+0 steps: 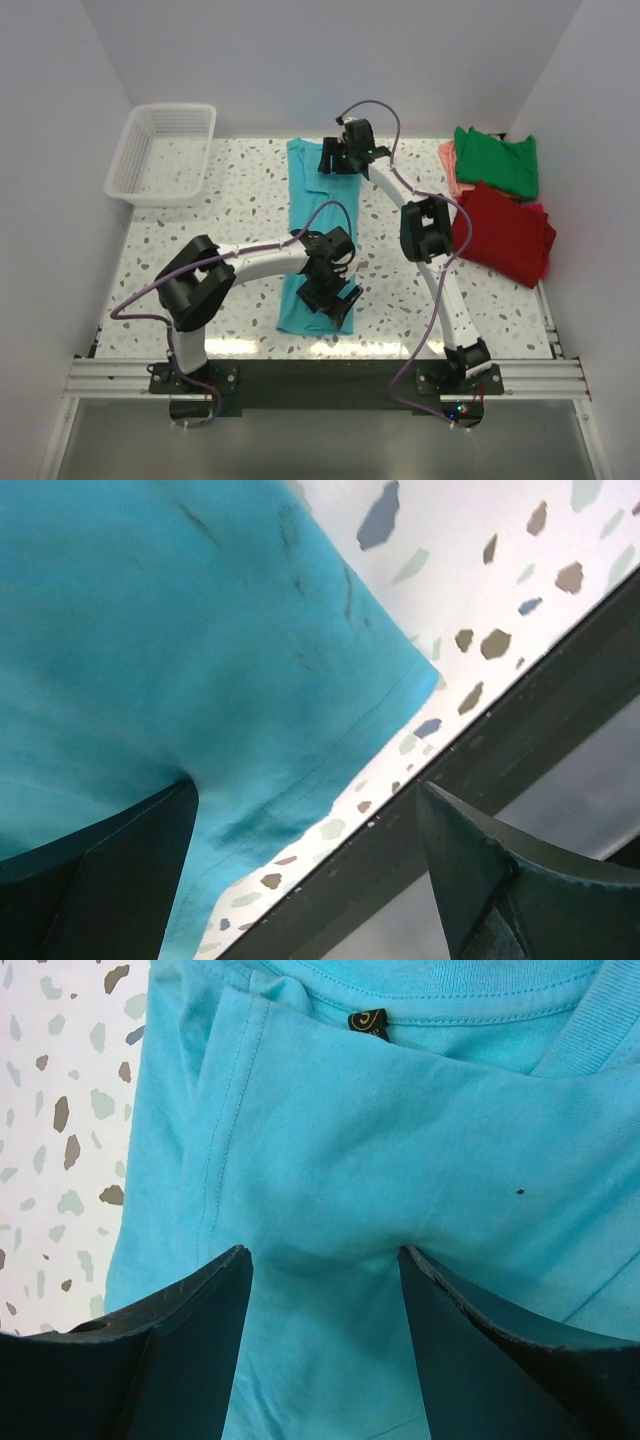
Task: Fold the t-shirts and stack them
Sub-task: Fold the tshirt
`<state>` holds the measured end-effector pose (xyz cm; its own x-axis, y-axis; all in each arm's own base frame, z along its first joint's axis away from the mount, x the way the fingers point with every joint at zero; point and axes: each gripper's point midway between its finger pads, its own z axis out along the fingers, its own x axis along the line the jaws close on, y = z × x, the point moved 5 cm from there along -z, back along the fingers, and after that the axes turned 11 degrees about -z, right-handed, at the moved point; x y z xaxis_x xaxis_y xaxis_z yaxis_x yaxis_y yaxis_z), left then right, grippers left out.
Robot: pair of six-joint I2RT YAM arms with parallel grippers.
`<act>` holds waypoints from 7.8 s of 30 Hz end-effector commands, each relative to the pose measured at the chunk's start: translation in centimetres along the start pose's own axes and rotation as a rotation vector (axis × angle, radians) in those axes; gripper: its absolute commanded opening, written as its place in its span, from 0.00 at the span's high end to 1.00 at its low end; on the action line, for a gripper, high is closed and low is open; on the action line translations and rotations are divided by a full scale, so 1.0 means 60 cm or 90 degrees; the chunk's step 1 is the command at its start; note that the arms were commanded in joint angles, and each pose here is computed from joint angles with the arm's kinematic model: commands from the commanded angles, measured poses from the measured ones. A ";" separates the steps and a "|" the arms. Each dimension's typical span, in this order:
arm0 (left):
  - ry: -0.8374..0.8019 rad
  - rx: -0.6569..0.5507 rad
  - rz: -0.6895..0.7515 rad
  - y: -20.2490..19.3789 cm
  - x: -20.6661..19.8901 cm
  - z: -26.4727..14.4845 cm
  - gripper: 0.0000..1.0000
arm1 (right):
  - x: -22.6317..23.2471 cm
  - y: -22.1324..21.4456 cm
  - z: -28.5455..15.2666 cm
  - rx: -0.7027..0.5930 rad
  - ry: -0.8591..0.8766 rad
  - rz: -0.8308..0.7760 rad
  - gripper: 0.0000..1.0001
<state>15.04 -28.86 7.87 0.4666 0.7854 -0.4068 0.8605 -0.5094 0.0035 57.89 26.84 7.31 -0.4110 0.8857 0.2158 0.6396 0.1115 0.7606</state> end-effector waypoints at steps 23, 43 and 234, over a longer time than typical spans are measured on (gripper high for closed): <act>0.106 -0.496 -0.220 -0.029 0.040 -0.233 0.04 | 0.062 -0.069 -0.493 0.031 -0.134 -0.005 0.46; 0.027 -0.395 -0.361 -0.108 0.117 -0.075 0.07 | 0.160 -0.380 -0.597 0.143 0.053 0.097 0.59; 0.260 -0.623 -0.313 0.359 0.277 -0.252 0.54 | 0.050 -0.074 -0.287 0.063 -0.153 -0.037 0.54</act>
<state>45.72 -21.04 13.71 -0.1787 0.9559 -0.2331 0.6183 0.2934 0.7291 44.46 20.65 12.36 -0.2321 0.9725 -0.0178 0.7158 0.1832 0.6738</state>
